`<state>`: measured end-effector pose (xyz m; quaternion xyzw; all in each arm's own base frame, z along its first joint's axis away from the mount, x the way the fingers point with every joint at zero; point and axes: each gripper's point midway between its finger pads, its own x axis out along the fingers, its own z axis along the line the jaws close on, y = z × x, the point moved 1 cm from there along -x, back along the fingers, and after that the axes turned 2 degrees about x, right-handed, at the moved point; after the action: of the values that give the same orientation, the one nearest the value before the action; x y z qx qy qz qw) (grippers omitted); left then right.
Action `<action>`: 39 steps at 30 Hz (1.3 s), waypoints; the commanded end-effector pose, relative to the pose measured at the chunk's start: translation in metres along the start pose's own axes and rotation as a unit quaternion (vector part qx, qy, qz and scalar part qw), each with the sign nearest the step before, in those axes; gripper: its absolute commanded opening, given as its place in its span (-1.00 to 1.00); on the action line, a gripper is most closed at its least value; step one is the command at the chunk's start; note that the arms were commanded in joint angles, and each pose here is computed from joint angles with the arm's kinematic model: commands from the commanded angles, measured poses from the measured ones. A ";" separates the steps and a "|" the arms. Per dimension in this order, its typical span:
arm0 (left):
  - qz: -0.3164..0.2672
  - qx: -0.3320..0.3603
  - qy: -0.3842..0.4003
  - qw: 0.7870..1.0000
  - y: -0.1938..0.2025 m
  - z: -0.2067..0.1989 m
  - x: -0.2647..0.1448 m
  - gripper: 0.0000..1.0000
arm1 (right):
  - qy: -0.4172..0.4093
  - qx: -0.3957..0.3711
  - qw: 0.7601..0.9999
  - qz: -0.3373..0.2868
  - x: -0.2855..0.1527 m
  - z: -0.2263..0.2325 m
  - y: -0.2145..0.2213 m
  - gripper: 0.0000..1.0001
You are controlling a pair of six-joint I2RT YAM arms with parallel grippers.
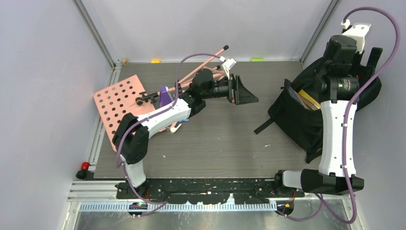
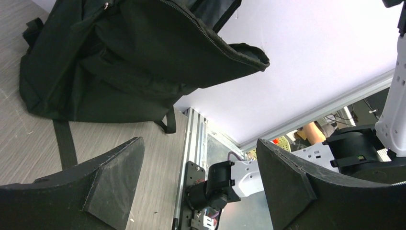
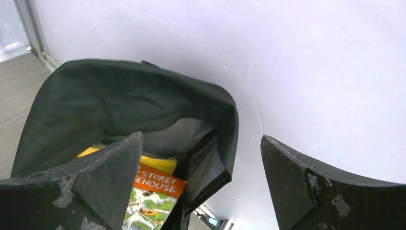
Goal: Pack the student bag
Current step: Place the book in the student bag, then adjust the student bag at the center of the board.
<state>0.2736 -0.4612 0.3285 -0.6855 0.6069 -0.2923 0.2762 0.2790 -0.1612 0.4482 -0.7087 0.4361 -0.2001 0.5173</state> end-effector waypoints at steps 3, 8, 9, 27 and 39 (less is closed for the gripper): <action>-0.031 0.034 -0.001 0.999 -0.023 -0.014 -0.030 0.79 | 0.089 0.056 0.994 -0.003 0.024 -0.021 -0.003 0.99; -0.021 0.047 -0.023 0.998 -0.018 -0.008 -0.043 0.79 | 0.089 0.048 0.994 0.045 0.051 -0.029 0.022 0.99; -0.016 0.050 -0.032 0.998 -0.016 -0.006 -0.045 0.79 | 0.096 0.052 0.993 0.054 0.054 -0.035 0.028 0.99; -0.016 0.084 -0.068 0.994 -0.007 -0.006 -0.084 0.82 | -0.103 0.106 0.977 0.151 0.076 0.035 0.075 -0.91; 0.000 0.219 -0.039 0.975 0.012 0.002 -0.093 0.98 | -0.358 0.153 0.916 0.095 -0.025 0.119 0.028 -0.99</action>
<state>0.2499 -0.3637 0.3074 -0.6559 0.5471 -0.3256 0.4056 0.3317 -0.1388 0.3530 -0.6059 0.3687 -0.0028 0.7049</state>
